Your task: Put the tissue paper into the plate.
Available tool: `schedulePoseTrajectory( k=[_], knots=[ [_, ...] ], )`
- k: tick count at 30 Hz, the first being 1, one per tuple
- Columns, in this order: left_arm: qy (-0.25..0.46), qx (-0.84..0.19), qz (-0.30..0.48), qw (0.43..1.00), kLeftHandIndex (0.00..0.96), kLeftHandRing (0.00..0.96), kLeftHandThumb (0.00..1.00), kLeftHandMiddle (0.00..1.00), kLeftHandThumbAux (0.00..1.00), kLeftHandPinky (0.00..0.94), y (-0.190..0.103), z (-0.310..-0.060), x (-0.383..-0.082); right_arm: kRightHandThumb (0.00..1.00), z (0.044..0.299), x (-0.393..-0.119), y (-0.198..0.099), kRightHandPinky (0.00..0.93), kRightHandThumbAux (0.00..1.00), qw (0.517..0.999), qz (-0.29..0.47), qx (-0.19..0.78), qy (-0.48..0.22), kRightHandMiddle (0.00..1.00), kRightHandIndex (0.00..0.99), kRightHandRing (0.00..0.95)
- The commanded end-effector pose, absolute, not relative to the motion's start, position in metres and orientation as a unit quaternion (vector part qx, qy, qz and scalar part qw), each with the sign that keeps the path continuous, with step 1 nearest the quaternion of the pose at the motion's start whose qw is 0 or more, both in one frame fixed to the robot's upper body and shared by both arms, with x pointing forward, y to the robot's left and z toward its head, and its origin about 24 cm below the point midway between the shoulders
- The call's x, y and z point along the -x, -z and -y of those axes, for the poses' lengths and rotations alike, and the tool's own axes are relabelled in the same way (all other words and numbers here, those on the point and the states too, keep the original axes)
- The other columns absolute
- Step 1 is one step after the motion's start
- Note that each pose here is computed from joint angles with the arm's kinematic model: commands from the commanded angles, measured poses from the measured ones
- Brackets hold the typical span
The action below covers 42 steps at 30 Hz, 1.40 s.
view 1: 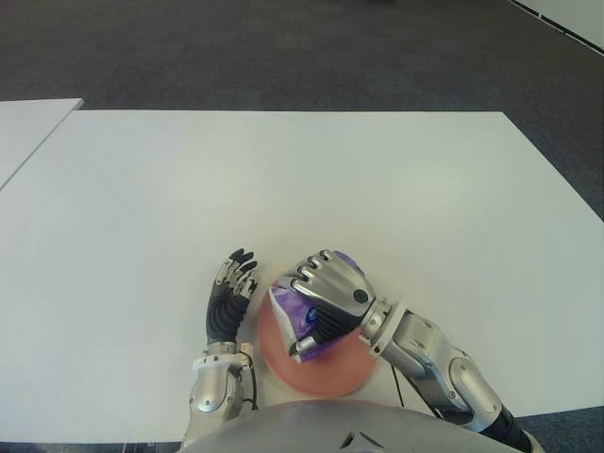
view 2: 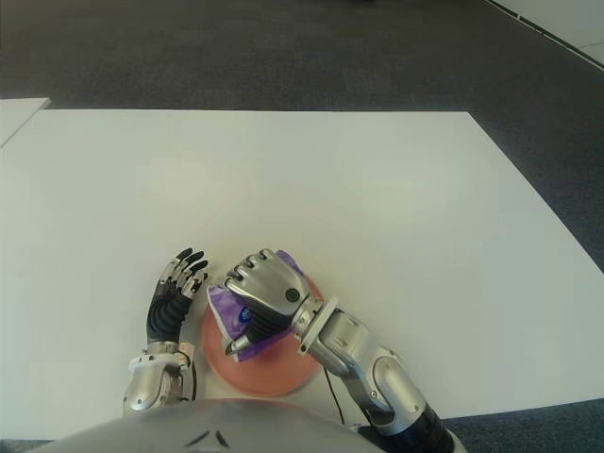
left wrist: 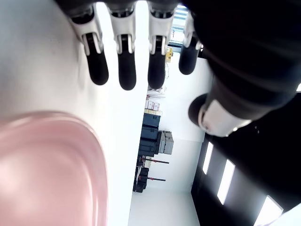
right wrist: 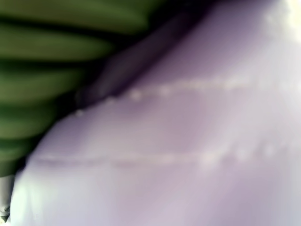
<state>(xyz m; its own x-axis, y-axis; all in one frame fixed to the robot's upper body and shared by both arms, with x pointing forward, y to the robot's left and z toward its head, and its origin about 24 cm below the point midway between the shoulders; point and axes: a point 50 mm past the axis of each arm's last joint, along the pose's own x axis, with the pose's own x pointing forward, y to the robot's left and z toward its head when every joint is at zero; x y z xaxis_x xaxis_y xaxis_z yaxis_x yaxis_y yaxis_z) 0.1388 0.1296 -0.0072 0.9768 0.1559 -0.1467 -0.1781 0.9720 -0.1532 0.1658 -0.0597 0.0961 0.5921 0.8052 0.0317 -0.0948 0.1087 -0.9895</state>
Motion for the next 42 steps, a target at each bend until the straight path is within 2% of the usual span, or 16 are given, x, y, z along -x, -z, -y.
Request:
schedulePoseTrajectory(
  k=[1,13,20,25,28,33,34,36,40,42],
  knots=[
    [-0.092,0.086,-0.089,0.988,0.158,0.24,0.216,0.217,0.688,0.239,0.013,-0.126,-0.138,0.725,0.059,-0.164,-0.089,0.883,0.71,0.683,0.297,0.575,-0.339,0.885,0.44,0.881],
    [-0.1,0.081,-0.09,0.988,0.152,0.237,0.229,0.212,0.692,0.243,0.013,-0.124,-0.138,0.722,0.059,-0.163,-0.078,0.89,0.71,0.691,0.287,0.572,-0.338,0.898,0.44,0.886],
    [-0.1,0.082,-0.087,0.988,0.161,0.241,0.249,0.213,0.683,0.258,0.012,-0.123,-0.138,0.721,0.062,-0.164,-0.073,0.86,0.708,0.699,0.285,0.565,-0.333,0.872,0.442,0.872],
    [-0.097,0.08,-0.09,0.988,0.147,0.223,0.247,0.2,0.67,0.223,0.014,-0.124,-0.139,0.693,0.066,-0.166,-0.067,0.672,0.71,0.714,0.299,0.543,-0.326,0.729,0.43,0.707],
    [-0.102,0.086,-0.091,0.987,0.144,0.223,0.242,0.204,0.679,0.224,0.015,-0.124,-0.139,0.437,0.067,-0.166,-0.064,0.489,0.567,0.713,0.311,0.54,-0.323,0.539,0.375,0.517],
    [-0.107,0.094,-0.083,0.986,0.156,0.235,0.256,0.218,0.686,0.245,0.017,-0.125,-0.142,0.277,0.07,-0.167,-0.06,0.296,0.485,0.702,0.328,0.546,-0.318,0.326,0.283,0.309],
    [-0.107,0.095,-0.081,0.986,0.159,0.239,0.261,0.222,0.685,0.245,0.017,-0.125,-0.142,0.245,0.07,-0.168,-0.059,0.233,0.474,0.699,0.331,0.548,-0.317,0.261,0.226,0.241],
    [-0.107,0.097,-0.079,0.986,0.162,0.24,0.27,0.225,0.679,0.243,0.019,-0.126,-0.143,0.203,0.073,-0.168,-0.059,0.157,0.467,0.691,0.336,0.558,-0.315,0.183,0.15,0.163],
    [-0.116,0.104,-0.08,0.985,0.171,0.237,0.294,0.22,0.659,0.244,0.021,-0.127,-0.144,0.14,0.077,-0.169,-0.059,0.058,0.48,0.682,0.337,0.572,-0.308,0.082,0.044,0.065],
    [-0.12,0.109,-0.081,0.983,0.175,0.235,0.303,0.217,0.65,0.246,0.023,-0.128,-0.144,0.128,0.077,-0.169,-0.059,0.04,0.489,0.679,0.337,0.575,-0.306,0.061,0.022,0.044]
  ],
)
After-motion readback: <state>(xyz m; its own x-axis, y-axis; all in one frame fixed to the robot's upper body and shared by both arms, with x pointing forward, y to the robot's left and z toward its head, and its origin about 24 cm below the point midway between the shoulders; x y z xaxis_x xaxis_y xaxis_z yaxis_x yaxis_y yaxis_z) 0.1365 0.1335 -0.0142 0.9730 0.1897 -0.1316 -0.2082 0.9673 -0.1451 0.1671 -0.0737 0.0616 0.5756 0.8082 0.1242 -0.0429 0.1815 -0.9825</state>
